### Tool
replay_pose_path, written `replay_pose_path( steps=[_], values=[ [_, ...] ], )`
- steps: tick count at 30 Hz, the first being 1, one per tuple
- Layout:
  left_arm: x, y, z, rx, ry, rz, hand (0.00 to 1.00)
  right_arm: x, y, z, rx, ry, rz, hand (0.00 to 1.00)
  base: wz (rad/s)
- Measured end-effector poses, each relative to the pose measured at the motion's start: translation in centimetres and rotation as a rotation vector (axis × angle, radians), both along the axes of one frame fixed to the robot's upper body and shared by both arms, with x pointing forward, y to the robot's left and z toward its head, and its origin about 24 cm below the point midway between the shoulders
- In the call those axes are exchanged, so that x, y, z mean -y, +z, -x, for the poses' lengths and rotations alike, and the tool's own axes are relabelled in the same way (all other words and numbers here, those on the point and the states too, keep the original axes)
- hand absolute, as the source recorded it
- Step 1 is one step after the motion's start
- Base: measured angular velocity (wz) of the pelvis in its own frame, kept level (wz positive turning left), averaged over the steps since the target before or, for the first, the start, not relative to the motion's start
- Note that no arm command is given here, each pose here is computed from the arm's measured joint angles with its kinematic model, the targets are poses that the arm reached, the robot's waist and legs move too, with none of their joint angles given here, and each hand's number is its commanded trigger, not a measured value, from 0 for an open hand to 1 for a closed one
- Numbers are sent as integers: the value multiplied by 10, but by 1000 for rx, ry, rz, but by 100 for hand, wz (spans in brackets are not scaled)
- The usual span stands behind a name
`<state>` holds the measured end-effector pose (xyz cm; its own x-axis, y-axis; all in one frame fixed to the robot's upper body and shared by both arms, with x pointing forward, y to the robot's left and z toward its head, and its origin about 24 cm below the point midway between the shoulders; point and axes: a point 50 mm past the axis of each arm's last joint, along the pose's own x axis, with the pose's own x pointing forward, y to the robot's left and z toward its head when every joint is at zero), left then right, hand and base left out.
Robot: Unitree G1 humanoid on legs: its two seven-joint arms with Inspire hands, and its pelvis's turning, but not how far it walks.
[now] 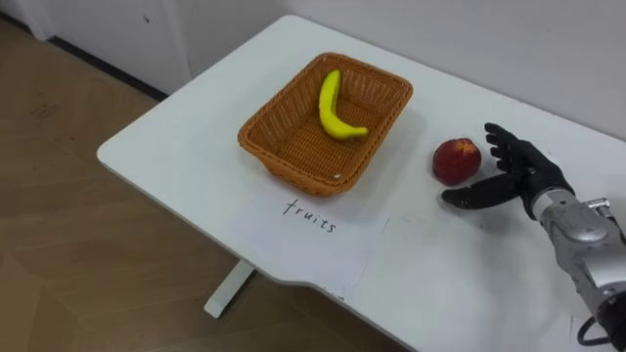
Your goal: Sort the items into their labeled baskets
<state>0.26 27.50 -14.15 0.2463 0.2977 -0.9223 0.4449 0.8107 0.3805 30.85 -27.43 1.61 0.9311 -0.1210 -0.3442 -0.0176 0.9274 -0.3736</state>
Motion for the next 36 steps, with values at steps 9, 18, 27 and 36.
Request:
replay_pose_path(
  steps=[9, 18, 27, 36],
  values=[
    [1, 0, -19, 49, -39, -8, 0, -4, 10, -12, 36, 0, 23, 0, 1],
    [1, 1, -32, 99, -24, 17, 0, -10, 20, -21, 71, 13, 43, 0, 1],
    [0, 0, -38, 103, -32, 9, 0, -12, 30, -28, 115, 14, 47, 0, 0],
    [-1, 0, -46, 121, -4, 18, 0, -13, 36, -34, 106, 41, 93, 0, -4]
  ],
)
